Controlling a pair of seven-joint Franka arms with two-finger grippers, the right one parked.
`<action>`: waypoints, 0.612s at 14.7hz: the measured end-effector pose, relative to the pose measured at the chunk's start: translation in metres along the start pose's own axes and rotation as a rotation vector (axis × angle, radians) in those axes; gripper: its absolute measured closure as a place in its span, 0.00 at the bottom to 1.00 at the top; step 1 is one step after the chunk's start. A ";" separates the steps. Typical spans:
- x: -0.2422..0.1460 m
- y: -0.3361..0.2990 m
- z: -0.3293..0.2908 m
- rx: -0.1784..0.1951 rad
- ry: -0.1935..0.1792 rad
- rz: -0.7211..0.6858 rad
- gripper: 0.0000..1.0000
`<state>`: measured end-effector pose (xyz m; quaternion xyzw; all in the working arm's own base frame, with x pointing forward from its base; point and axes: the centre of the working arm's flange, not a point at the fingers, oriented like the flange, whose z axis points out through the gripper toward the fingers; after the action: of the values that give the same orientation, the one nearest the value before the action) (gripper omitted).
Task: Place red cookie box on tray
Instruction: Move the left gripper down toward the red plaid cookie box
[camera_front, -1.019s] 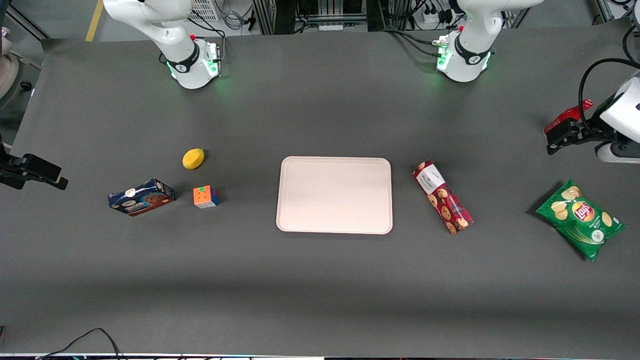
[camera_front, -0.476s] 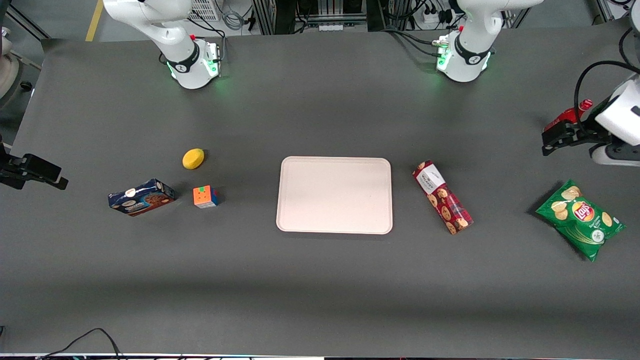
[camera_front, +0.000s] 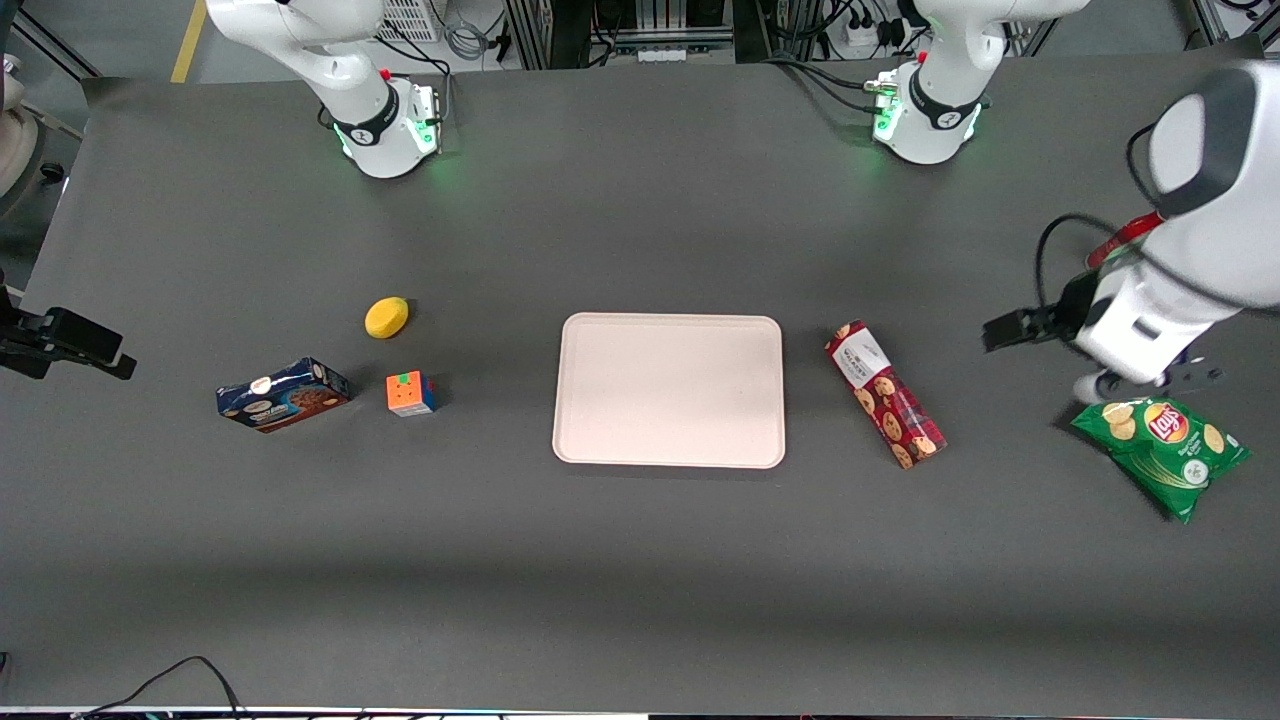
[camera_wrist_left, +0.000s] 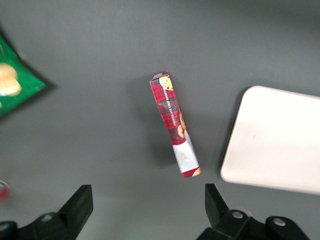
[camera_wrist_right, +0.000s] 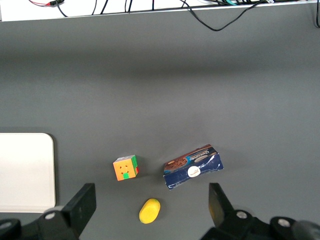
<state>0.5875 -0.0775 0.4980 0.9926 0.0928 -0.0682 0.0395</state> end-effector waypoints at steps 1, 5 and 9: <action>0.007 0.009 0.017 0.002 -0.010 -0.052 0.00; 0.011 0.039 0.086 0.003 -0.002 -0.145 0.00; 0.002 0.034 0.152 -0.012 0.053 -0.191 0.00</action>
<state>0.5763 -0.1238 0.3500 0.9804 0.1886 -0.0448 0.0363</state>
